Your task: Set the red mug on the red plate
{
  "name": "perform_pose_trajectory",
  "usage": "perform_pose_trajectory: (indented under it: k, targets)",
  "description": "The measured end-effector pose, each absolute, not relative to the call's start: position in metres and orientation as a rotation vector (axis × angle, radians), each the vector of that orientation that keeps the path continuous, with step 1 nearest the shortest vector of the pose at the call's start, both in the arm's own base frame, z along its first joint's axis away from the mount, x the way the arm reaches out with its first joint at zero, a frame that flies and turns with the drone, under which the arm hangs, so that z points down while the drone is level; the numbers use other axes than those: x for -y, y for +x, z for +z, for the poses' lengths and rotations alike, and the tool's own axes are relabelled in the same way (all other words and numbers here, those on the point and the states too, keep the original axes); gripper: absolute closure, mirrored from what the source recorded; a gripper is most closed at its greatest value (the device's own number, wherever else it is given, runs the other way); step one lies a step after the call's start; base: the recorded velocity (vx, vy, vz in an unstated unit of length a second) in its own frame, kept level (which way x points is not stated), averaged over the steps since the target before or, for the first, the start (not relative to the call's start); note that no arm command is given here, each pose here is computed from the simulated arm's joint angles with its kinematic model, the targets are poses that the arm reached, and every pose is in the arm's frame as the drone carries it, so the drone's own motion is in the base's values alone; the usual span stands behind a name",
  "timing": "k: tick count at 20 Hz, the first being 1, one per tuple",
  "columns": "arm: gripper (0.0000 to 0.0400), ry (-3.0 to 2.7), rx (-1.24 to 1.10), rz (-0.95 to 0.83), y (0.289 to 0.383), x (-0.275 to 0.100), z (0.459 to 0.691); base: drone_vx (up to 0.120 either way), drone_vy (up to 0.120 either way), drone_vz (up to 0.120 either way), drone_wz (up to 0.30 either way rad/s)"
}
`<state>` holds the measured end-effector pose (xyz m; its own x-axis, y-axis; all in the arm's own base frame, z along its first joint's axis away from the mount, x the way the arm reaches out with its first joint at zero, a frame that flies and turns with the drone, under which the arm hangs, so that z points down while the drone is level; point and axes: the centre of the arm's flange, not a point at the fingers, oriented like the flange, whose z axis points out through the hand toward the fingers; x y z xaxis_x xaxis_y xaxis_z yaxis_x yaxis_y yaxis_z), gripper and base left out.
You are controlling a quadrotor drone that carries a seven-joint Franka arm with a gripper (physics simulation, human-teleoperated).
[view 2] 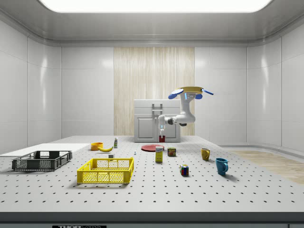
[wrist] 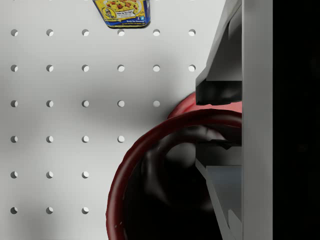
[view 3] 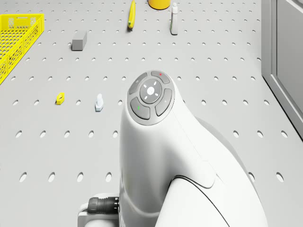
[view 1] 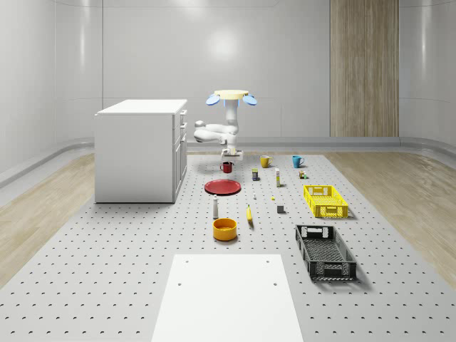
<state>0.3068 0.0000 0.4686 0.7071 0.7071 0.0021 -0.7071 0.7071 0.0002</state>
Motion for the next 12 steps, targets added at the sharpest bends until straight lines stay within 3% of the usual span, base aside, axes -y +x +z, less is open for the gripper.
perform_pose_trajectory:
  k: [2,6,12]
  targets:
    - [0.03,0.001,0.002,0.785,0.3068,0.0,0.4686,0.12,0.0,-0.04,0.0]
    - [0.03,0.001,0.002,0.785,0.3068,0.0,0.4686,0.12,0.0,-0.12,0.0]
    - [0.03,0.001,0.002,0.785,0.3068,0.0,0.4686,0.12,0.0,-0.007,0.0]
